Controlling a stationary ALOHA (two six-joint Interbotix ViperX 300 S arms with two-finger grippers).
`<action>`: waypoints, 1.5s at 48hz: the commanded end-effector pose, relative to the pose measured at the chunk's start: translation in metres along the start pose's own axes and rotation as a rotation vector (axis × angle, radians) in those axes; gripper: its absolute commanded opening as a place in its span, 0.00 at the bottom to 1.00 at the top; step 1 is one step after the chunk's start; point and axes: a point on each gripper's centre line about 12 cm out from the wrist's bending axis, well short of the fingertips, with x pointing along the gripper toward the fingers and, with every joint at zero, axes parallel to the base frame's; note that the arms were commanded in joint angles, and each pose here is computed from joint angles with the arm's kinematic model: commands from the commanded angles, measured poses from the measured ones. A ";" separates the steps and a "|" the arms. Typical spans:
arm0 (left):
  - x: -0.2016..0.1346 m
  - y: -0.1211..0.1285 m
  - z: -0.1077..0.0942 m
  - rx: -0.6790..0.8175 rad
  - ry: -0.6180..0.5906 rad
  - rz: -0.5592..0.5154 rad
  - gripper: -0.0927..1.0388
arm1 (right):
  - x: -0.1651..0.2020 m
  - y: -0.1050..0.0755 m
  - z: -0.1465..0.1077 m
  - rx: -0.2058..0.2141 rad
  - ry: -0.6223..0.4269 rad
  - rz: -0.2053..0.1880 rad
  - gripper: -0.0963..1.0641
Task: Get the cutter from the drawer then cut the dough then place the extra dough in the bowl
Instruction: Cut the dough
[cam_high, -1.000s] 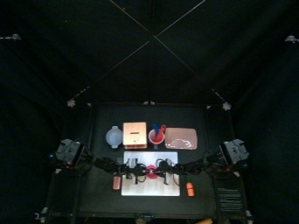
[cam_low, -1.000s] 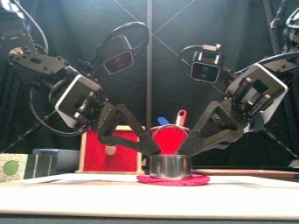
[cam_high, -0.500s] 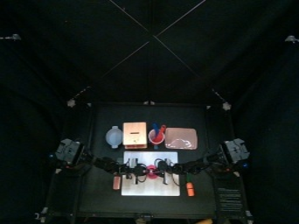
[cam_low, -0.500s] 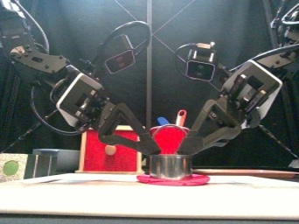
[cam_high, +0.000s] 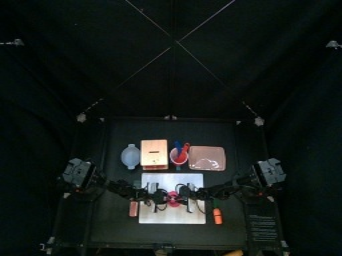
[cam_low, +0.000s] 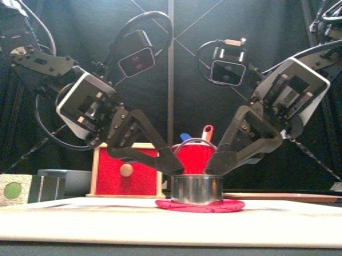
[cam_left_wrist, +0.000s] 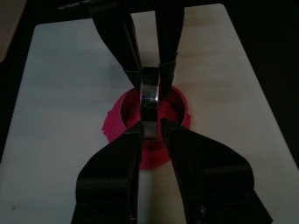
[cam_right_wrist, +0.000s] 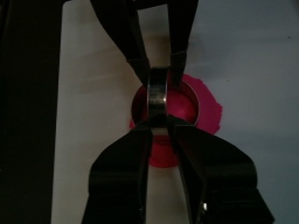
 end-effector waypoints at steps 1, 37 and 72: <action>-0.002 -0.001 -0.007 0.003 0.040 -0.012 0.70 | -0.004 0.004 0.008 0.004 -0.019 0.013 0.67; -0.017 0.009 0.039 0.001 -0.124 0.006 0.71 | -0.015 0.013 0.052 -0.039 -0.142 0.051 0.67; -0.036 0.018 0.039 0.039 -0.177 0.017 0.71 | -0.015 -0.003 0.067 -0.059 -0.148 0.028 0.67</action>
